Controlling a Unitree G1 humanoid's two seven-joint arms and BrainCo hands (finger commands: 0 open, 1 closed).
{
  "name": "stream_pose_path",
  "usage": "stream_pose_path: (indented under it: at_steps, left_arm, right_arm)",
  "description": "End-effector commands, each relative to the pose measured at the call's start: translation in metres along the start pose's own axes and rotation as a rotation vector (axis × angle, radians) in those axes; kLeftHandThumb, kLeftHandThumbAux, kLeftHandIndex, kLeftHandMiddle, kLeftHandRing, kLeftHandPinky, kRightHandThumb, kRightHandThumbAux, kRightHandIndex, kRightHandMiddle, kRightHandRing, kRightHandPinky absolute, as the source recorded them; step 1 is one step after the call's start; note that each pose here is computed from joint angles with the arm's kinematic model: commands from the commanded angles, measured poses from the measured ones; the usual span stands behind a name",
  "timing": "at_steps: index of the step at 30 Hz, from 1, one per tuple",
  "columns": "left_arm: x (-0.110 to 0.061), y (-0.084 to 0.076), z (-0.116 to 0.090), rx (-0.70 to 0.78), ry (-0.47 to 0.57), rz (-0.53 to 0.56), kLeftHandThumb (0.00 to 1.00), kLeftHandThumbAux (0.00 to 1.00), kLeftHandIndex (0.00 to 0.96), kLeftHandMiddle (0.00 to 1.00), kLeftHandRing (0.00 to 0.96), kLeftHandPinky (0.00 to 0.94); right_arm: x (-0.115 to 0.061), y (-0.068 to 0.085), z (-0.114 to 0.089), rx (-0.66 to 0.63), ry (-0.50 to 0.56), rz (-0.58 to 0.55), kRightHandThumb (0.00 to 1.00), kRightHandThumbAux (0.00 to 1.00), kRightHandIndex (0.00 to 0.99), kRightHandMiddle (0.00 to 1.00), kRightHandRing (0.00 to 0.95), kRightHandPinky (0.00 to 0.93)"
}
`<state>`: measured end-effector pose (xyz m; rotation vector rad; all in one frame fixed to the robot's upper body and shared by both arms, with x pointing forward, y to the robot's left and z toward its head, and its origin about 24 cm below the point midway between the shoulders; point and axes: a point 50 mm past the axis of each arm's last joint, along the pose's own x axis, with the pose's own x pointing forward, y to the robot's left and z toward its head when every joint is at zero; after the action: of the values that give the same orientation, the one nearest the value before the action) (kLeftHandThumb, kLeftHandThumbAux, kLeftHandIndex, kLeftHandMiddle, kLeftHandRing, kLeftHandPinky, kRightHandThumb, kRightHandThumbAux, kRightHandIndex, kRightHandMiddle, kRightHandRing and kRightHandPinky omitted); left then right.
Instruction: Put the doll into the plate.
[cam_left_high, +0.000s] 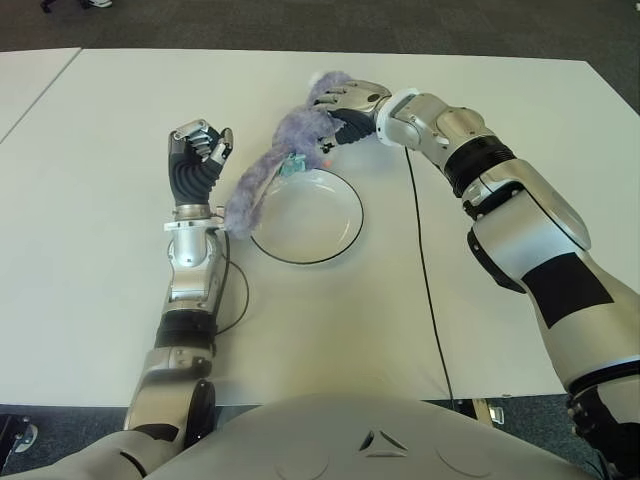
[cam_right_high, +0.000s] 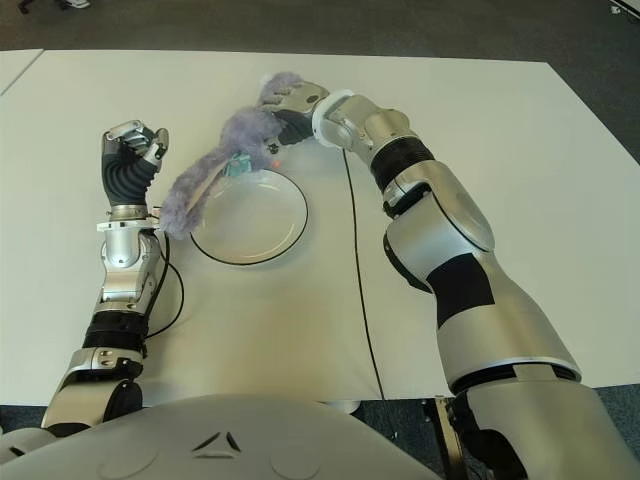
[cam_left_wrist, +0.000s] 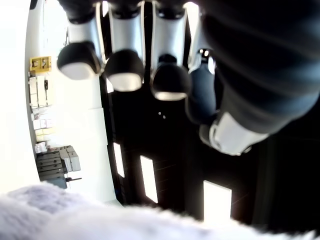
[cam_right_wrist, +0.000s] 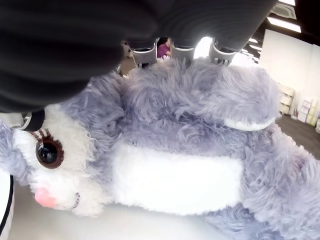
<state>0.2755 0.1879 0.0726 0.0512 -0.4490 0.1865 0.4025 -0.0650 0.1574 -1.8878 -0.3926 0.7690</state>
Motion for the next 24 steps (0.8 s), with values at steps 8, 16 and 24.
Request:
stream_pose_path:
  at_steps: [8,16,24]
  left_arm:
    - [-0.074,0.005,-0.046,0.022,0.3,0.05,0.714,0.707,0.443,0.865,0.878,0.865]
    - [-0.074,0.005,-0.045,0.022,0.299,0.053,0.714,0.707,0.444,0.862,0.878,0.867]
    - [-0.073,0.005,-0.044,0.02,0.292,0.054,0.714,0.707,0.444,0.861,0.877,0.866]
  right_arm:
    - [-0.003,0.063,0.0,0.009,0.062,0.248,0.472,0.157,0.0,0.0,0.0,0.009]
    - [-0.003,0.067,-0.001,-0.009,0.084,0.264,0.467,0.161,0.0,0.0,0.0,0.025]
    - [-0.004,0.076,-0.002,0.021,0.111,0.274,0.476,0.193,0.0,0.0,0.0,0.053]
